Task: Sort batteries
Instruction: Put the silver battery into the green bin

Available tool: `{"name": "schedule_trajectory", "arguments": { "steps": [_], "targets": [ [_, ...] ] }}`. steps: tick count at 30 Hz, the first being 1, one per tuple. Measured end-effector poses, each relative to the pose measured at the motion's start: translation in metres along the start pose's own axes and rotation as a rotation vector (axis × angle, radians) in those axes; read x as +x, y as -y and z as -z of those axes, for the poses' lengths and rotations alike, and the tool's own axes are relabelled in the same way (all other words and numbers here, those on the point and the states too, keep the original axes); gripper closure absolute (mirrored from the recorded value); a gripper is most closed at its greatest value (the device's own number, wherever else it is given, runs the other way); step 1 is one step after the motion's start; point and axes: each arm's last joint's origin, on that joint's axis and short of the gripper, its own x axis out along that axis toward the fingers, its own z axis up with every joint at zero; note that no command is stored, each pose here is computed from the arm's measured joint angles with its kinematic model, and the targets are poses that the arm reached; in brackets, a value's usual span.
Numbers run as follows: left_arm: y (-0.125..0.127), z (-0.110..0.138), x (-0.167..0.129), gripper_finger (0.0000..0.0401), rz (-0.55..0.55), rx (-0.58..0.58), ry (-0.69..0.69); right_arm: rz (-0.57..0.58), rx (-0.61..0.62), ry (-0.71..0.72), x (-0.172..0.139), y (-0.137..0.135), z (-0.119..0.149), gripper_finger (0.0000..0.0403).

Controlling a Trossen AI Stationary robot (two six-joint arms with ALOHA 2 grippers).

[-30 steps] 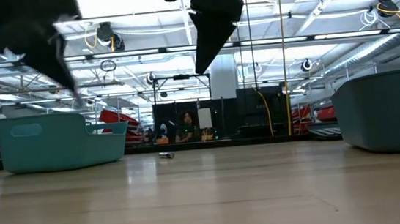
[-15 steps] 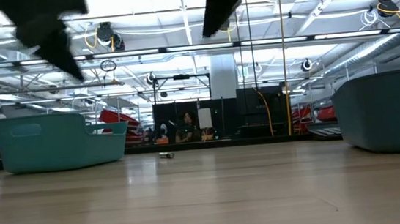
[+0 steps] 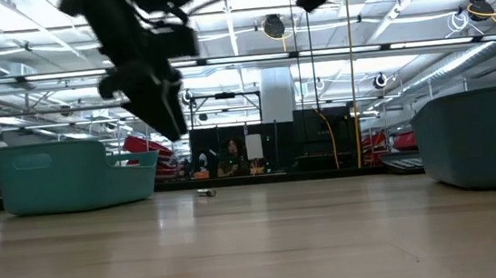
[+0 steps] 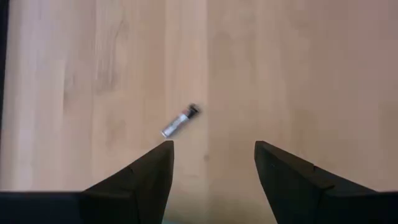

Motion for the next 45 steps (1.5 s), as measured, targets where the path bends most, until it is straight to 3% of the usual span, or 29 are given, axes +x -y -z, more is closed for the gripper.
{"name": "schedule_trajectory", "arguments": {
  "steps": [7, 15, 28, 32, 37, 45],
  "targets": [
    [-0.02, -0.02, 0.036, 0.0169, 0.056, 0.069, -0.052, -0.001, -0.007, -0.047, 0.011, -0.014, 0.04, 0.0167],
    [-0.044, -0.013, 0.068, 0.0169, 0.071, 0.095, -0.145, -0.019, -0.026, -0.046, 0.022, -0.026, 0.066, 0.0167],
    [-0.065, -0.001, 0.099, 0.0172, 0.148, 0.156, -0.168, -0.026, -0.025, -0.036, 0.024, -0.028, 0.07, 0.0167],
    [-0.062, 0.001, 0.106, 0.0221, 0.165, 0.195, -0.186, -0.026, -0.026, -0.036, 0.024, -0.028, 0.07, 0.0167],
    [-0.056, -0.001, 0.102, 0.0369, 0.158, 0.22, -0.189, -0.02, -0.024, -0.035, 0.025, -0.026, 0.069, 0.0167],
    [-0.048, -0.007, 0.07, 0.0381, 0.016, 0.214, -0.211, -0.015, -0.014, -0.037, 0.027, -0.025, 0.068, 0.0167]
  ]
}}
